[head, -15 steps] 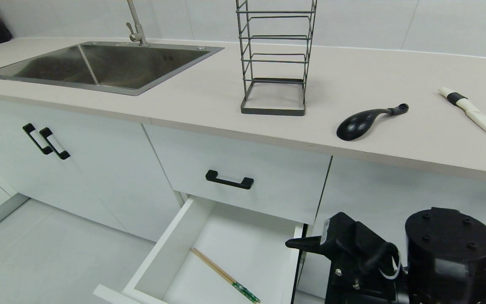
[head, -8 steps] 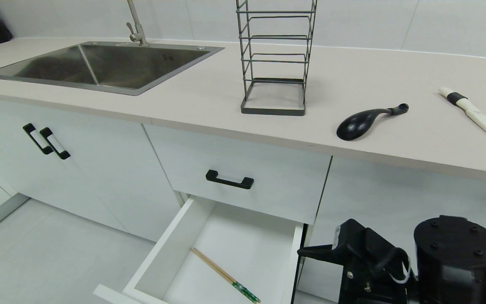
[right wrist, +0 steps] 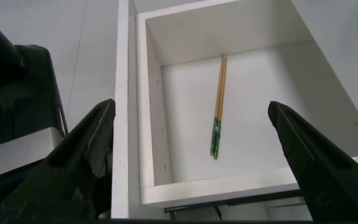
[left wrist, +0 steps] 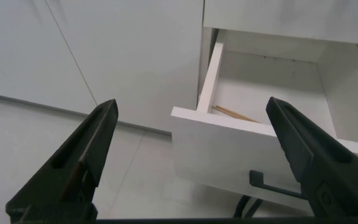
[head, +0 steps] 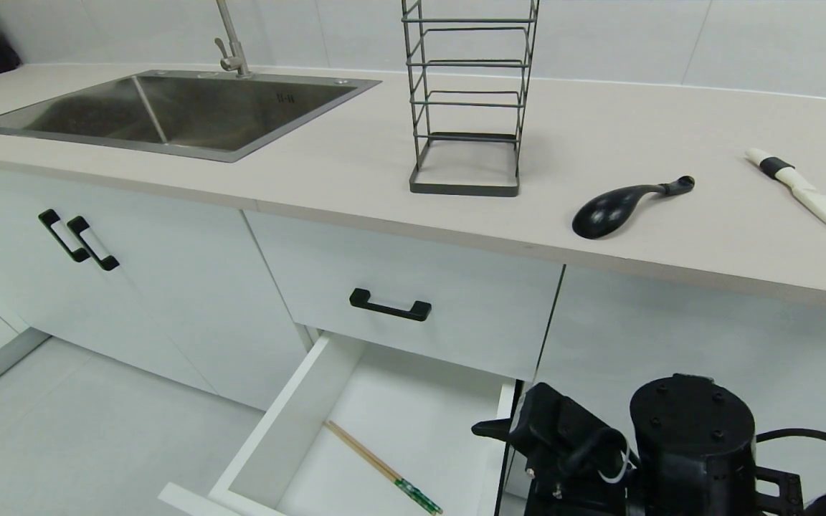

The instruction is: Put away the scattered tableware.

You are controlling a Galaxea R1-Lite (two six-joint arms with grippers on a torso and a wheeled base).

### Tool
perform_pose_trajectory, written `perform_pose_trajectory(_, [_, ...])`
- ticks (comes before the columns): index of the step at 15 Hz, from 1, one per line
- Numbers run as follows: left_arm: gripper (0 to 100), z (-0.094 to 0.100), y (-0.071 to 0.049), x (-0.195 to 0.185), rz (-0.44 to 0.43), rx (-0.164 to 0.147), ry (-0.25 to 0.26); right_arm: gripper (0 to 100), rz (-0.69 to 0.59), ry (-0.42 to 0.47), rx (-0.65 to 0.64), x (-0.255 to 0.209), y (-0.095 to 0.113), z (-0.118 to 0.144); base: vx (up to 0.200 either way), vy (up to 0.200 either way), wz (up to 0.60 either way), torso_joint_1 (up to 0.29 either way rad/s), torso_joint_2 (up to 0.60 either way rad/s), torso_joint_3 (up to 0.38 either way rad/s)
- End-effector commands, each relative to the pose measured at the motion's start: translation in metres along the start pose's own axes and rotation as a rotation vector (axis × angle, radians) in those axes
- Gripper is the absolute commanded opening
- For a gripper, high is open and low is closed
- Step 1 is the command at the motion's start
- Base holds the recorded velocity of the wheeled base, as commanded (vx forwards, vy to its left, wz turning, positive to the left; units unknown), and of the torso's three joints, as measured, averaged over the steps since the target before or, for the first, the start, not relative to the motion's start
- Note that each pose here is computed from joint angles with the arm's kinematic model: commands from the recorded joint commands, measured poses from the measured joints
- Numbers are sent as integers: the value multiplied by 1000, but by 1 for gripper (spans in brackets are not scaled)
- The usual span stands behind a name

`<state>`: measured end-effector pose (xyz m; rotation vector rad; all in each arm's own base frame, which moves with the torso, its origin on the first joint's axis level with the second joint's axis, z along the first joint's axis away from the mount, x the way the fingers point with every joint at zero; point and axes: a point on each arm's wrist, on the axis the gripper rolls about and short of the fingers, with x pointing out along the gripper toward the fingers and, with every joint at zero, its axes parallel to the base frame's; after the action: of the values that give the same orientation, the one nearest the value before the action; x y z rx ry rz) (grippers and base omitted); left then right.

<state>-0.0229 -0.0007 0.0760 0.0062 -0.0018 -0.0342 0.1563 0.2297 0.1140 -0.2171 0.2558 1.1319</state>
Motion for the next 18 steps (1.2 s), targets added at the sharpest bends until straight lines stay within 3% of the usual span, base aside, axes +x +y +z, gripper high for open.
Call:
perform_pose_trajectory(1, [100, 0, 0, 0, 1, 0, 0, 100, 4, 25, 3, 5, 0, -6, 0, 0, 0, 0, 0, 0])
perform_pose_trajectory(12, [100, 0, 0, 0, 1, 0, 0, 100, -1, -56, -10, 31, -7, 17, 0, 0, 0, 0, 0, 0])
perform_pose_trajectory(18, [100, 0, 0, 0, 1, 0, 0, 100, 12, -93, 7, 36, -2, 28, 0, 0, 0, 205, -359, -150])
